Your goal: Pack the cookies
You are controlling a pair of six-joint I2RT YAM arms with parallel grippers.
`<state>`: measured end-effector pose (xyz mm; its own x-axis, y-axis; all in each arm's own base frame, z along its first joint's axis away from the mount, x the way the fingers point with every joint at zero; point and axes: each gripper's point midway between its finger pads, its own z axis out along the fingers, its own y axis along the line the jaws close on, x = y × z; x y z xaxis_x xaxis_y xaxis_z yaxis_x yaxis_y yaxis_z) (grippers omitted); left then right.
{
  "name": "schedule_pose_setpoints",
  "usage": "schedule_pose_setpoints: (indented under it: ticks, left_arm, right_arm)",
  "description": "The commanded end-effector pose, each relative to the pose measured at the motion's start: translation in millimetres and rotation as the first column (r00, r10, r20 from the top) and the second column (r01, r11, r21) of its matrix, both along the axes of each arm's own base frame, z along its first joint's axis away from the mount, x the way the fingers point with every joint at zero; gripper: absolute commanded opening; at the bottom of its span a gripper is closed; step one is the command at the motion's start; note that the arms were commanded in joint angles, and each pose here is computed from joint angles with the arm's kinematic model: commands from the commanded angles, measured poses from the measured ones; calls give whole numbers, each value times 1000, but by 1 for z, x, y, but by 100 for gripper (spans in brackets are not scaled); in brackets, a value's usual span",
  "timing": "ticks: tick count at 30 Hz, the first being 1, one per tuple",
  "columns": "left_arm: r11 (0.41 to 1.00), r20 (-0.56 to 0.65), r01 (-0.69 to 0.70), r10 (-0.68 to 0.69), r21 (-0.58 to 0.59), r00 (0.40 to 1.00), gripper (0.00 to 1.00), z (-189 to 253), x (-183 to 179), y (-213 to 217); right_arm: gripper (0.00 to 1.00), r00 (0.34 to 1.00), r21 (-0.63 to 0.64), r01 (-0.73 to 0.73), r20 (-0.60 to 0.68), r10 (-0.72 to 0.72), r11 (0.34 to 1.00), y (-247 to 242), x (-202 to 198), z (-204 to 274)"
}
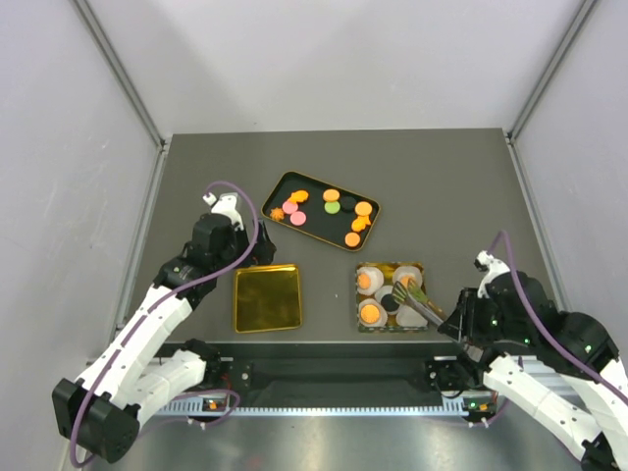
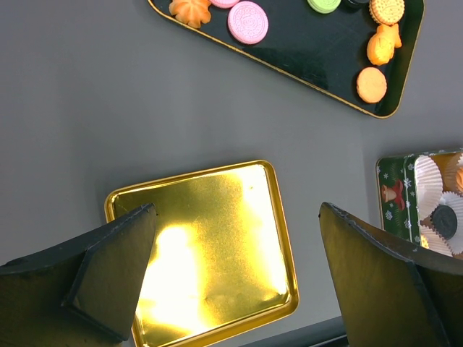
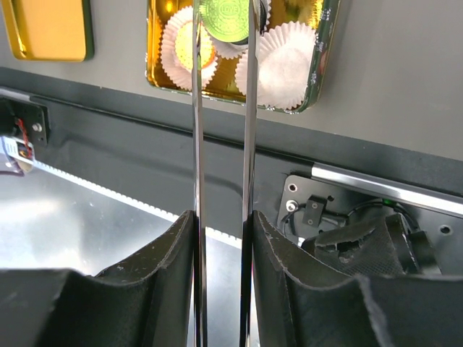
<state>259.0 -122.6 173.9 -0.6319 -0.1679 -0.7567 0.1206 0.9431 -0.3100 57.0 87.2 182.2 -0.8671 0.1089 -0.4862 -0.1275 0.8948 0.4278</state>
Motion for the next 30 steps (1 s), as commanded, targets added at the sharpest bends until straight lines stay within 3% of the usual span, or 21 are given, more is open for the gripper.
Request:
schedule_pose_setpoints:
  ticks: [1, 13, 30]
  left_arm:
    - [1000, 50, 13, -12, -27, 999, 99, 14, 9, -5]
    - [1000, 54, 10, -9, -27, 999, 99, 15, 8, -5]
    - [999, 53, 17, -15, -32, 998, 99, 16, 9, -6]
  right_arm:
    - [29, 995, -51, 49, -84, -53, 997, -17, -19, -15]
    - [28, 991, -66, 92, -93, -98, 994, -19, -15, -14]
    - [28, 977, 25, 149, -161, -143, 989, -12, -28, -26]
